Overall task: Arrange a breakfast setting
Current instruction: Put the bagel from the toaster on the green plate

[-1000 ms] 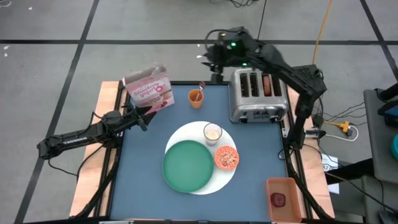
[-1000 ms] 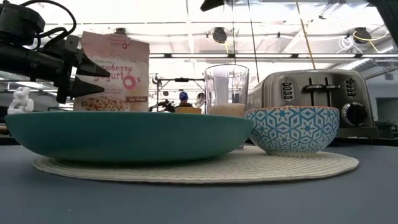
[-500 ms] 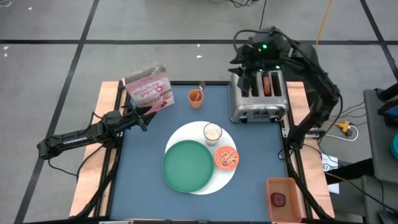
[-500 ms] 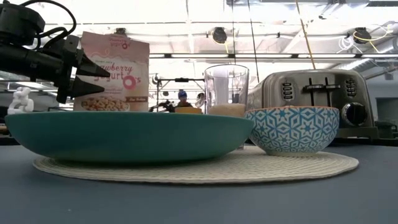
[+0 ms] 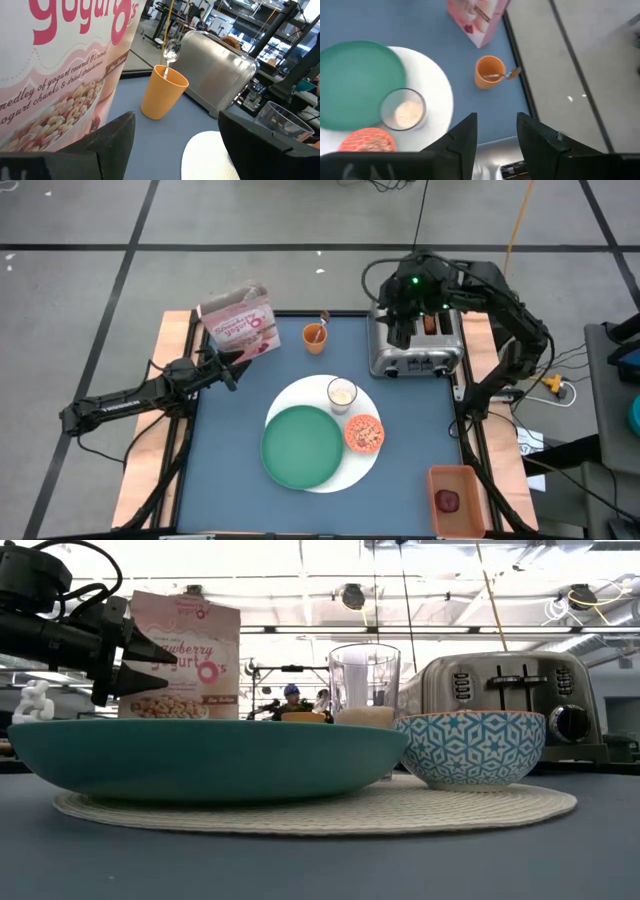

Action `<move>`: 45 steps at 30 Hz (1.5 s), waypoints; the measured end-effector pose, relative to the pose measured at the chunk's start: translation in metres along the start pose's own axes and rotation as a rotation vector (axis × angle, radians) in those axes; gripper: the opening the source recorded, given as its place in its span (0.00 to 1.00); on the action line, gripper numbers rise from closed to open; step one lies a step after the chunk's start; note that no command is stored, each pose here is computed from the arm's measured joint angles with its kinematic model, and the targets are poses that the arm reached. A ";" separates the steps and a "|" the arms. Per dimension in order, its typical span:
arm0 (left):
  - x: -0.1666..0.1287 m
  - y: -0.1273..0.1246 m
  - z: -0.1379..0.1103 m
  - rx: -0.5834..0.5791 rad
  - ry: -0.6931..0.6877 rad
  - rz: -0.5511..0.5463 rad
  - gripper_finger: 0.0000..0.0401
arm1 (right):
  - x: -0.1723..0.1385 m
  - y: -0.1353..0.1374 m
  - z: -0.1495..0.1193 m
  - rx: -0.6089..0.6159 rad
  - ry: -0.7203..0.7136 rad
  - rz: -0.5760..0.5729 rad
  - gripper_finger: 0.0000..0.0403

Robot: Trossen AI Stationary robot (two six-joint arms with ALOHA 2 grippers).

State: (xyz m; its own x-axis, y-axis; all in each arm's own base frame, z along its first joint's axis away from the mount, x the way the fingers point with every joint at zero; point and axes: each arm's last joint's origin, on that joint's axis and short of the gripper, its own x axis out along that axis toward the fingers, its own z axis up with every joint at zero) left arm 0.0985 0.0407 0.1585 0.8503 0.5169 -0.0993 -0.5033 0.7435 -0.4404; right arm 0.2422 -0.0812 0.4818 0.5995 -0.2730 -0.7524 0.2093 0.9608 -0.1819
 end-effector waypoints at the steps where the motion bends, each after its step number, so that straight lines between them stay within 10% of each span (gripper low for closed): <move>1: 0.000 0.000 0.000 0.000 0.000 0.000 0.72 | 0.001 0.001 -0.002 -0.001 0.000 -0.008 0.32; 27: 0.000 0.000 0.000 0.000 -0.002 -0.001 0.72 | 0.100 0.051 -0.214 0.342 -0.197 -0.002 0.32; 45: 0.000 0.000 0.000 0.025 -0.002 -0.001 0.72 | 0.096 0.056 -0.242 0.542 -0.451 0.034 0.32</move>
State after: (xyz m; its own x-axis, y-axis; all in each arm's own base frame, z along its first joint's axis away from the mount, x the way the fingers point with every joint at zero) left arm 0.0985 0.0407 0.1588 0.8506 0.5169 -0.0967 -0.5061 0.7546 -0.4177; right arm 0.1245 -0.0420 0.2464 0.8497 -0.3493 -0.3949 0.4696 0.8419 0.2659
